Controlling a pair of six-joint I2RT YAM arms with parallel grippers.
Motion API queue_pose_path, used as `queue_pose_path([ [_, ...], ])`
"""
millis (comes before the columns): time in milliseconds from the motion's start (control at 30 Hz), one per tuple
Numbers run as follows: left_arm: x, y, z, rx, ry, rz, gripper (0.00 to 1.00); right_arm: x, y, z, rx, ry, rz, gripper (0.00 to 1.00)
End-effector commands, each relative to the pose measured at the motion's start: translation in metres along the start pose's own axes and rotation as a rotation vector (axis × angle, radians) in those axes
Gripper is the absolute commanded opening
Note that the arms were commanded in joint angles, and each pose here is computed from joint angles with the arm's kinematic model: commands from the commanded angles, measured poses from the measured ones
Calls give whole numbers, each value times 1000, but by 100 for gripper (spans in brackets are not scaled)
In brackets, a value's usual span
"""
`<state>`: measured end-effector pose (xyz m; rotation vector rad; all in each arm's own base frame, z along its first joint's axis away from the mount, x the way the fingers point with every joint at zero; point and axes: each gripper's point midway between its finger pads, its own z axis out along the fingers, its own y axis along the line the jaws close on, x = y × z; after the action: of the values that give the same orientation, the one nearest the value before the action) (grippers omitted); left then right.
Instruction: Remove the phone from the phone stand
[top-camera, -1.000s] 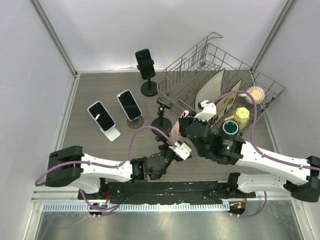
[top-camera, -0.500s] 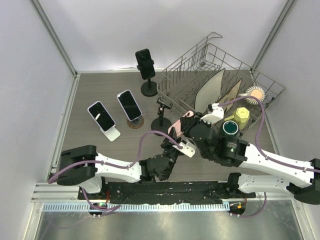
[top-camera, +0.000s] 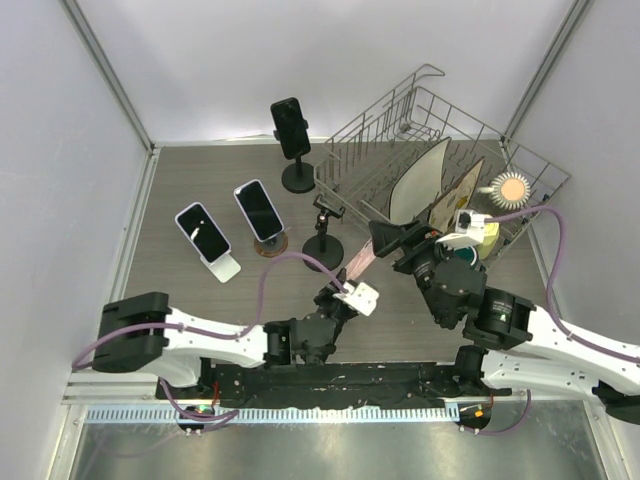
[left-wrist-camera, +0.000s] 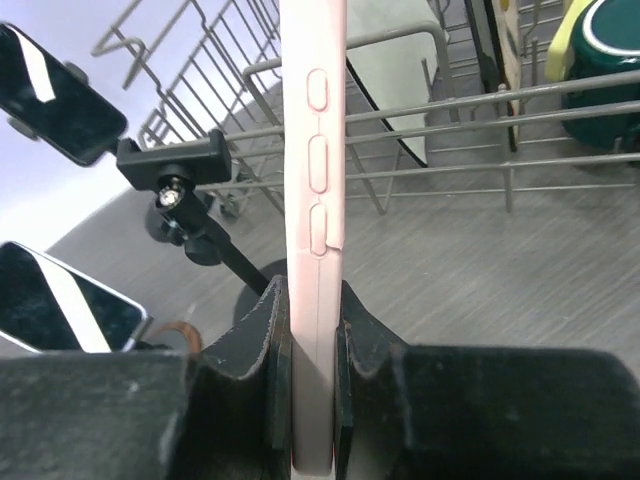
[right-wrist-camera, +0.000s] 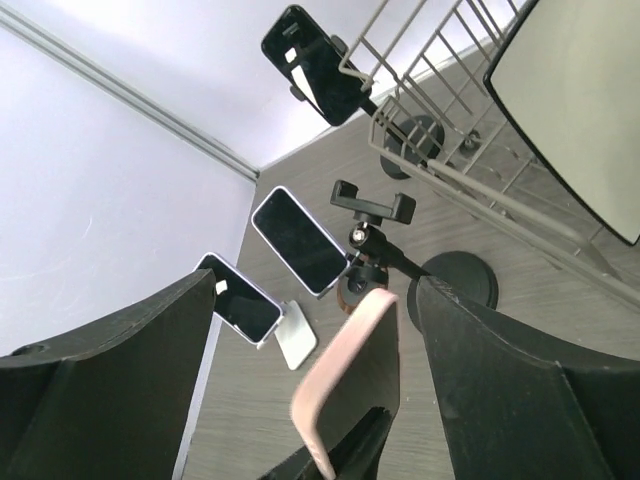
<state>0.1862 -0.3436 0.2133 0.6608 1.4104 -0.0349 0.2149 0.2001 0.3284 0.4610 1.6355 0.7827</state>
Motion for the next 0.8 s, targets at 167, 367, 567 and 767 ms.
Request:
queue_pose_path([
  [167, 30, 10, -9, 194, 224, -562, 0, -38, -12, -13, -20, -125, -72, 88],
  [367, 61, 6, -20, 276, 384, -894, 0, -50, -26, -20, -5, -162, -92, 88],
  [567, 92, 1, -18, 261, 454, -1221, 0, -48, -28, -20, -12, -162, -110, 88],
  [767, 100, -17, -5, 265, 470, -1407, 0, -45, -27, -19, -19, -152, -119, 88],
])
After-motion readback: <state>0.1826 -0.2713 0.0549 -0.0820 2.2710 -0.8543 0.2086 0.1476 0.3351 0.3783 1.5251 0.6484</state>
